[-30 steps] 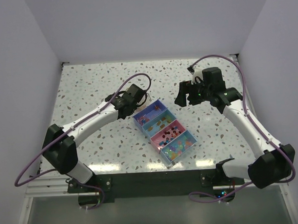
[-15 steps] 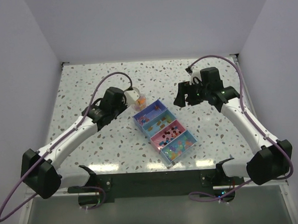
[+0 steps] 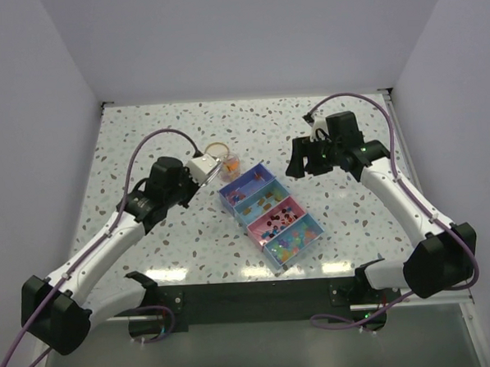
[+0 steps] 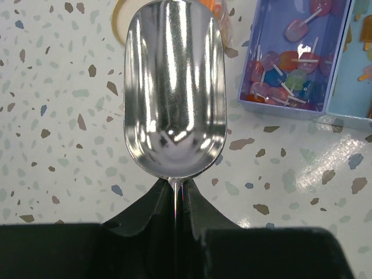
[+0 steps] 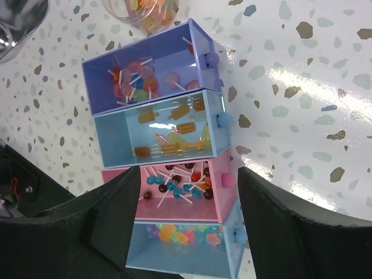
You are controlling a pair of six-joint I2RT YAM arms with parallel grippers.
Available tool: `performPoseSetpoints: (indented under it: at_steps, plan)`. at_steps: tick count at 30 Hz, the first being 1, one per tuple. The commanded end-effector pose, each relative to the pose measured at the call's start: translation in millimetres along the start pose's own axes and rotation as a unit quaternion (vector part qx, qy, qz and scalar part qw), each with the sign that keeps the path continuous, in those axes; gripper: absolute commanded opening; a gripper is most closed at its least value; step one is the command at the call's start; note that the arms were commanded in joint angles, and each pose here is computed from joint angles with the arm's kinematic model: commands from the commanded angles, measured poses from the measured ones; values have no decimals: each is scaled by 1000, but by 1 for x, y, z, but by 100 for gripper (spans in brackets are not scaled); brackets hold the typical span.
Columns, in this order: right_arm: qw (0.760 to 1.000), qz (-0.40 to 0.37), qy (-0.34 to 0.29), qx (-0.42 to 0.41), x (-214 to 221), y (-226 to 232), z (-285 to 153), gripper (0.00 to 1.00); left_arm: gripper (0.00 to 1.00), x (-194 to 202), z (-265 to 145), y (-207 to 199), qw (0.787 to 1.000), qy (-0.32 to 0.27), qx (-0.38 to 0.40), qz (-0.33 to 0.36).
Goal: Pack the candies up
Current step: Place the spatula at the center of the board.
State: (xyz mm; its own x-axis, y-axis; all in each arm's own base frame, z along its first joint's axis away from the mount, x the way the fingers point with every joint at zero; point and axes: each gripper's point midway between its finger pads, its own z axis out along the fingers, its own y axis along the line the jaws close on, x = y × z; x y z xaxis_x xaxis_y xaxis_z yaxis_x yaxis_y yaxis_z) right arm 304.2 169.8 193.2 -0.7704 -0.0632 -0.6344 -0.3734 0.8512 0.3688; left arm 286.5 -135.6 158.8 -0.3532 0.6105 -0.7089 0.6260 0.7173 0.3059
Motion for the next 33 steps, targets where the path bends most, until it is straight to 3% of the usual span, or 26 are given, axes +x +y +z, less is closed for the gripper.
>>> performPoseSetpoints:
  at_steps: [1, 4, 8, 13, 16, 17, 24, 33]
  plan:
    - [1000, 11, 0, -5, -2, 3, -2, 70, 0, -19, -4, 5, 997, -65, -8, -51]
    - [1000, 14, -3, -4, -2, 3, -4, 70, 0, -14, -4, 14, 989, -92, -34, -114]
    - [1000, 13, -9, -1, -4, 3, -7, 70, 0, 22, 8, 30, 974, -72, -89, -197]
    - [1000, 10, -7, 3, -1, 2, -9, 70, 0, 63, 14, 76, 933, -67, -172, -309]
    - [1000, 8, -7, 9, 2, -1, -10, 70, 0, 102, 24, 102, 905, -27, -196, -376]
    - [1000, 7, -9, 10, 2, -1, -11, 70, 0, 100, 26, 114, 900, -43, -206, -382]
    - [1000, 6, -8, 12, 10, -4, -10, 70, 4, 139, 38, 152, 873, -4, -268, -408]
    - [999, 31, 17, 22, 34, -11, 1, 69, 23, 163, 63, 146, 871, 39, -255, -418]
